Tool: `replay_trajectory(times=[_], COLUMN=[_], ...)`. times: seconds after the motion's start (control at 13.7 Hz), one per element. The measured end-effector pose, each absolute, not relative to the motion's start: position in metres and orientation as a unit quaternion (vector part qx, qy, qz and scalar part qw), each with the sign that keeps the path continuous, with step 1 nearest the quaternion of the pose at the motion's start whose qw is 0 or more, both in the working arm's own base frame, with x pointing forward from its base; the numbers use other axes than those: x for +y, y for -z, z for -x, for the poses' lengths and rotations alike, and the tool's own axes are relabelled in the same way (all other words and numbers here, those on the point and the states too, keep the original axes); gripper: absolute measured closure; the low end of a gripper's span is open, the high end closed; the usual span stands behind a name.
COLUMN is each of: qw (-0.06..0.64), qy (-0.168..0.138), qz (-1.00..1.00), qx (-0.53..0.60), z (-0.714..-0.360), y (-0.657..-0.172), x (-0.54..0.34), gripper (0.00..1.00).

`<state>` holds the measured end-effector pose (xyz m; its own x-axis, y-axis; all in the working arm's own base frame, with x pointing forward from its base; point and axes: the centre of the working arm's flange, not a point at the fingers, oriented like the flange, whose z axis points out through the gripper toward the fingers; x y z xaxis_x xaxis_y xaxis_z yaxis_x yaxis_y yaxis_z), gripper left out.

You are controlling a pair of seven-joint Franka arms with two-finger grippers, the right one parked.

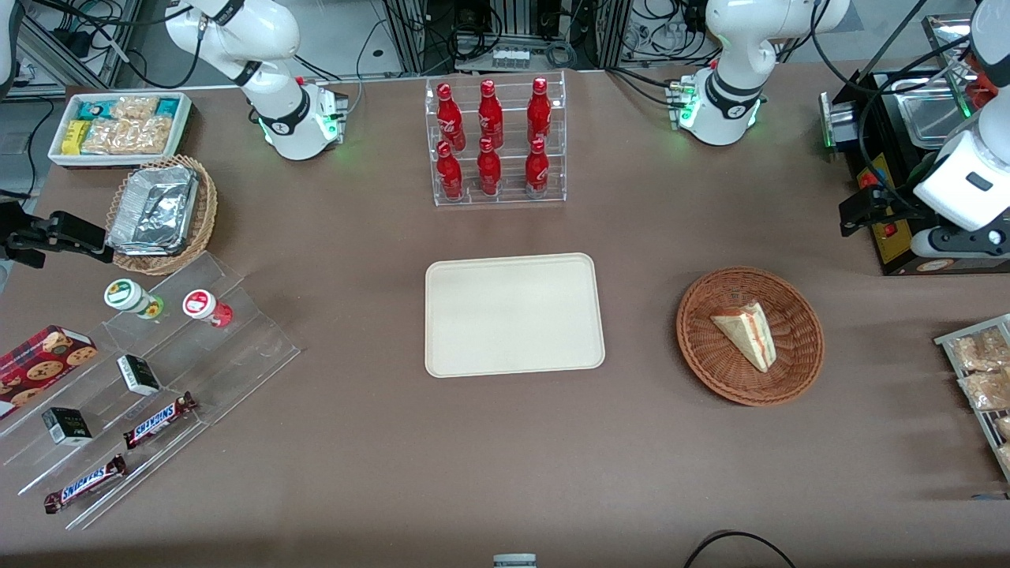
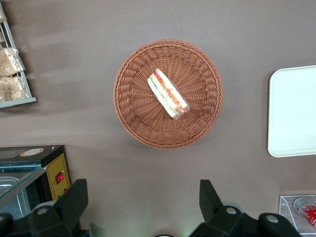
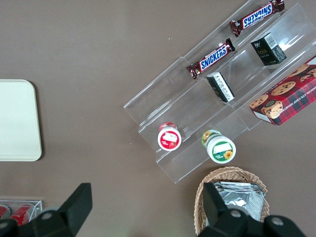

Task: Place sandwich from basket to tray
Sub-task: 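Move the left gripper down over the sandwich in the wicker basket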

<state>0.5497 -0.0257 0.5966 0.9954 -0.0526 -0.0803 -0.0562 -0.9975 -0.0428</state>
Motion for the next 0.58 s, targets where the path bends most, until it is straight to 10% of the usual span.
replay_trajectory(times=[0.58], qw=[0.023], qy=[-0.026], qz=[0.997], qx=[-0.062], z=[-0.562], y=[-0.484], x=[-0.027], gripper=[0.0])
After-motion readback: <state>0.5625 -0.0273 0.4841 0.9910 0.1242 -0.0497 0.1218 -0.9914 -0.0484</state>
